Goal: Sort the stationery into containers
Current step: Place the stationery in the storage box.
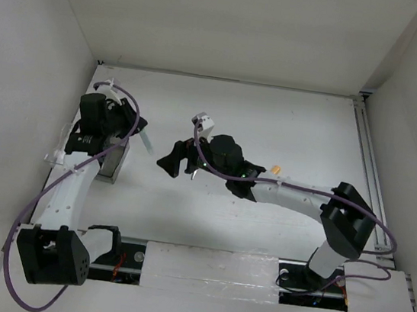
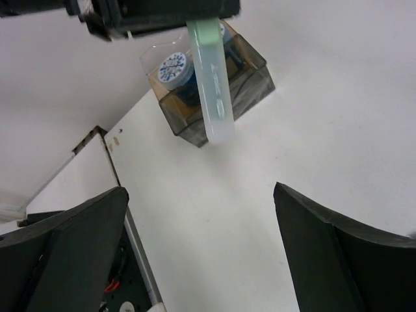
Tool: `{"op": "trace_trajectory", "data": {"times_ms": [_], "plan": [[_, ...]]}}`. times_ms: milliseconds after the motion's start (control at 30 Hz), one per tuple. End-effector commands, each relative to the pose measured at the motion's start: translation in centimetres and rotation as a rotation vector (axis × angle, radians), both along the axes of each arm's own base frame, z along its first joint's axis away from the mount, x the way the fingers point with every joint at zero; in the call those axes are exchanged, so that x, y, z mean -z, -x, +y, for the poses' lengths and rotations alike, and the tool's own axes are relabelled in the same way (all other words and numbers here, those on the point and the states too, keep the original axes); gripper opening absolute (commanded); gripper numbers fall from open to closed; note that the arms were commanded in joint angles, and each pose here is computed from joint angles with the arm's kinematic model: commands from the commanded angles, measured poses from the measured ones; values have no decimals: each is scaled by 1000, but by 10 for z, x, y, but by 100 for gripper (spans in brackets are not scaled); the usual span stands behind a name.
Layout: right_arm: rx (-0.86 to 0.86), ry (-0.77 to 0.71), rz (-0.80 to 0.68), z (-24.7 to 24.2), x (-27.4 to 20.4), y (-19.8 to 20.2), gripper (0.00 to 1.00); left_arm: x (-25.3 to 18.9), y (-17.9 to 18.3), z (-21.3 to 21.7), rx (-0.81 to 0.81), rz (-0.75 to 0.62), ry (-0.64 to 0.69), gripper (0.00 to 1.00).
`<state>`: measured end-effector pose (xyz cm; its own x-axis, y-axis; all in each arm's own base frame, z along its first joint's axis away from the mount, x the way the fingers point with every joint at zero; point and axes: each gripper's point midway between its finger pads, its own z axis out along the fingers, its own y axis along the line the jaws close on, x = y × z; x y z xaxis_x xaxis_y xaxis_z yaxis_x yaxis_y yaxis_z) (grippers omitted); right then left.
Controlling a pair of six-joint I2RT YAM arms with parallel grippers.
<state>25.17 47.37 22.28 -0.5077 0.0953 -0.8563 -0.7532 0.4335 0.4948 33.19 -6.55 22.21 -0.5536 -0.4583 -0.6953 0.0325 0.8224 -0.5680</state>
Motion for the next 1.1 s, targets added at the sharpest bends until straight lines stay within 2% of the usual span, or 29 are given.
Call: {"op": "trace_trajectory", "data": {"times_ms": [0,33,67,133,167,267,333,367,400,467,500,533,600,667,733,800,900,1067], "plan": [[91,-31,-67,-28,-36,-7,100,-16,-20,41,-161,-50,-168,0],[106,-14,-90,-39,-41,-5,100,-19,-25,55,-224,-36,-213,0],[126,-1,-96,-45,-44,-6,100,-21,-28,56,-215,-35,-232,0],[179,73,-79,-65,-29,-6,100,-34,-36,80,-299,-41,-336,0],[195,59,-89,-75,-42,-3,100,-36,-40,88,-322,-39,-373,0],[221,111,-90,-98,-34,5,100,-34,-55,95,-287,-48,-459,0],[229,102,-123,-114,-47,12,100,-30,-66,87,-206,-62,-483,0],[245,132,-112,-124,-39,14,100,-43,-73,93,-206,-87,-509,0],[256,112,-124,-132,-52,18,100,-48,-78,95,-187,-103,-549,0],[277,148,-89,-145,-44,23,100,-39,-88,99,-144,-70,-591,0],[287,155,-88,-151,-45,25,100,-52,-94,106,-134,-92,-612,0],[285,140,-81,-159,-50,29,100,-39,-98,113,-102,-40,-651,0],[242,161,-63,-166,-39,42,100,-47,-105,124,-104,-27,-726,0],[237,134,-64,-178,-44,53,100,-31,-104,141,-75,56,-820,0],[251,165,-52,-191,-29,58,100,-25,-100,154,-64,97,-912,0],[278,173,-55,-205,-25,61,100,7,-90,167,-31,214,-940,0],[301,185,-65,-217,-23,63,100,25,-75,195,-80,306,-971,0],[284,225,-65,-226,4,70,100,6,-57,233,-194,311,-1055,0]]}}
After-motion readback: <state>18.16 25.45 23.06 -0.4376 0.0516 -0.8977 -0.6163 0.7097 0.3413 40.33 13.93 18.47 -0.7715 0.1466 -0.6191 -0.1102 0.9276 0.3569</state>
